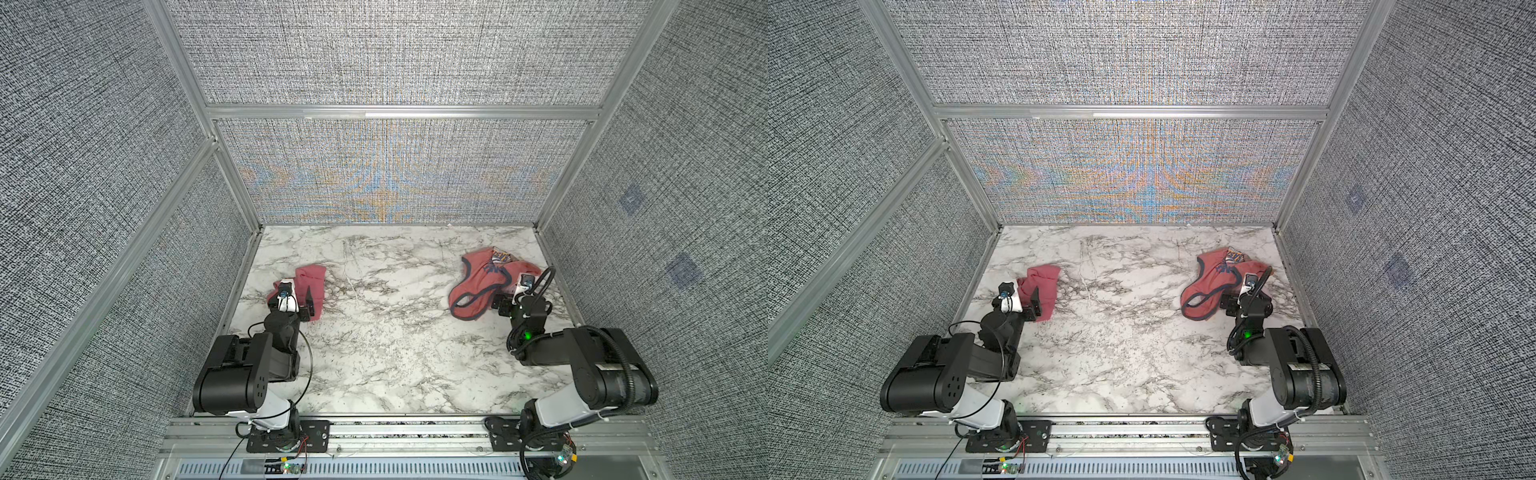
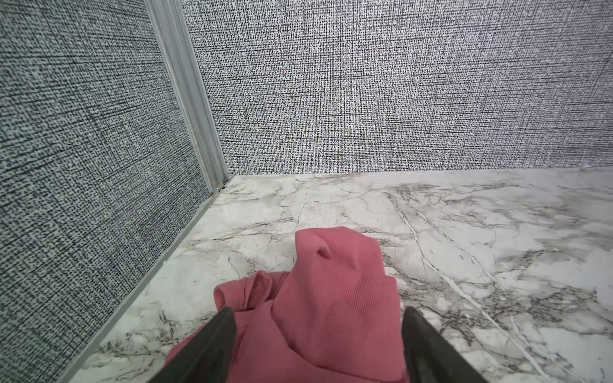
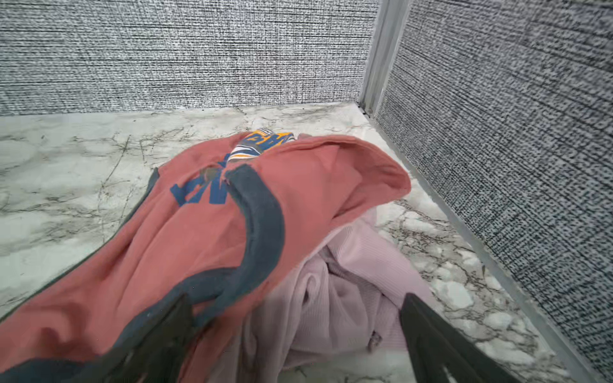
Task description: Pick out a specific cloth from the pile
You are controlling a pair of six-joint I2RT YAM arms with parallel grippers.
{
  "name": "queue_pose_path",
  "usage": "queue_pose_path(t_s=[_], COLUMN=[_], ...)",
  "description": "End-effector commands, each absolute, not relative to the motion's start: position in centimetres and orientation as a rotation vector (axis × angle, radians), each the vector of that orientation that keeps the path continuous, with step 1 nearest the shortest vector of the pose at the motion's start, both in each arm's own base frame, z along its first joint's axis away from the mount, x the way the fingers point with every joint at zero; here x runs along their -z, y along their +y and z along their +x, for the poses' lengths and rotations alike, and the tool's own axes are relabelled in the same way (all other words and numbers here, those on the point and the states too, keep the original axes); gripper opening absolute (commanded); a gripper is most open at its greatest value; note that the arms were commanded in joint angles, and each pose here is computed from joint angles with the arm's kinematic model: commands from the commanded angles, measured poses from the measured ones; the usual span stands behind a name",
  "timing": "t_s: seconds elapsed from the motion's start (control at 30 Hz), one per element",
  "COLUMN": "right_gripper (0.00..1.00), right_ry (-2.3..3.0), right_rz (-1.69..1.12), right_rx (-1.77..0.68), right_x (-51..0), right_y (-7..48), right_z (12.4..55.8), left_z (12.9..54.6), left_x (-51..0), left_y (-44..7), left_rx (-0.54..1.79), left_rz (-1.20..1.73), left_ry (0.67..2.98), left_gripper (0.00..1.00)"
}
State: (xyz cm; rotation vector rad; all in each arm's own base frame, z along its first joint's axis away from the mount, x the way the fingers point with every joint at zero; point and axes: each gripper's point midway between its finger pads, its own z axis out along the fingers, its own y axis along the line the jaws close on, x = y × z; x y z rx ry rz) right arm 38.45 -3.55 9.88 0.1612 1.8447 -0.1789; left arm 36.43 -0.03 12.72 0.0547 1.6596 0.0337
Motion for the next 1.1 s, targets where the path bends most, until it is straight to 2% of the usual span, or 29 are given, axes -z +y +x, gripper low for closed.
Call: queue_pose_path(t_s=[0.0, 0.07, 0.17, 1.07], right_gripper=[0.99, 0.99, 0.99, 0.99], right_ry=[1.852, 1.854, 1.853, 1.852], right_rz=[0.143, 0.144, 0.143, 0.144], right_rx=[0.126, 0.121, 0.121, 0.122], right_x=[-9.83, -9.77, -9.81, -9.81], right_y=[-3.01, -3.04, -3.04, -3.05], right_z=[38.71, 38.69, 38.71, 38.64], left_z=[36.50, 36.51, 36.51, 36.59], left_x=[-12.83, -12.82, -12.84, -12.75], left_y=[-0.41, -0.42, -0.42, -0.41], left_rx=[-0.021, -0.021, -0.022, -0.021], left_rz=[0.081, 0.082, 0.081, 0.081], left_ry=[1.654, 1.655, 1.654, 1.660], left_gripper=[0.89, 0.96, 0.99, 0.99])
